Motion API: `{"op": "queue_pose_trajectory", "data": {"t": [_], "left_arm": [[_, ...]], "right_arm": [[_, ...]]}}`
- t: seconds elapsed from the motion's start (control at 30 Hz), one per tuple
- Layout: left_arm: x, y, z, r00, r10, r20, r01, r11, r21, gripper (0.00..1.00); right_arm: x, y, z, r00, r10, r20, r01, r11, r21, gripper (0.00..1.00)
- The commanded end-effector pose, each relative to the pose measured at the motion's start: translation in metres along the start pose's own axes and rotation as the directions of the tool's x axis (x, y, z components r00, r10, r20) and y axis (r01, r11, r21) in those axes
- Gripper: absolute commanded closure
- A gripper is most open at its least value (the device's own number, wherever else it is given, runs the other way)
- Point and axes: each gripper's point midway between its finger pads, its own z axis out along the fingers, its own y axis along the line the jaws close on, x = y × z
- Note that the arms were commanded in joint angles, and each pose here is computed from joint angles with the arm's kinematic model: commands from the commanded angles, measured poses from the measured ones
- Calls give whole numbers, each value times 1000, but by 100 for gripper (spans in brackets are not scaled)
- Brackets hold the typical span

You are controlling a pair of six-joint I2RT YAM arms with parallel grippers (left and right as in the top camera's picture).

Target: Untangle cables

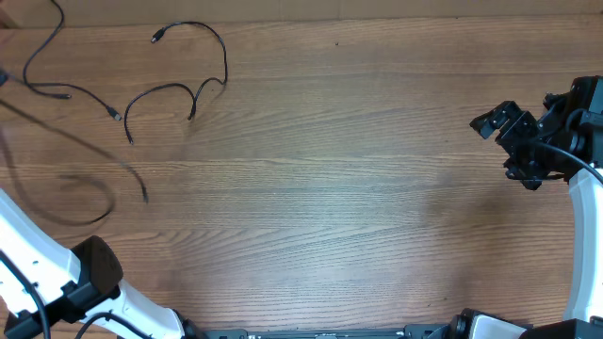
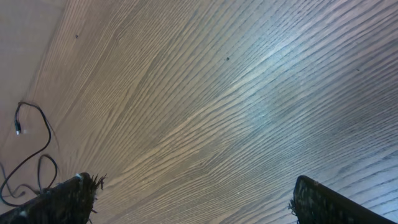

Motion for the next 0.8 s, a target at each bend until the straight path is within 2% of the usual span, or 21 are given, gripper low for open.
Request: {"op": "queue_pose_trajectory", "data": {"t": [0.0,0.07,0.27,0.53,0.77], "left_arm": [[15,-60,3,981,183,-57,-151,921,358,96],[20,-66,0,972,228,-59,-186,897,401,96],[32,-62,-3,949,309,-72,-253,873,417,96],[29,-62,-19,952,303,-37,-256,858,446,96],[29,-60,-74,938,333,98,-343,845,410,96]], "right_arm": [[-4,0,-1,1000,-6,13,6,1000,6,0],[-4,0,-1,1000,-6,13,6,1000,6,0],[-4,0,-1,1000,-6,13,6,1000,6,0],[-4,0,-1,1000,-6,13,6,1000,6,0],[-4,0,-1,1000,-6,13,6,1000,6,0]]}}
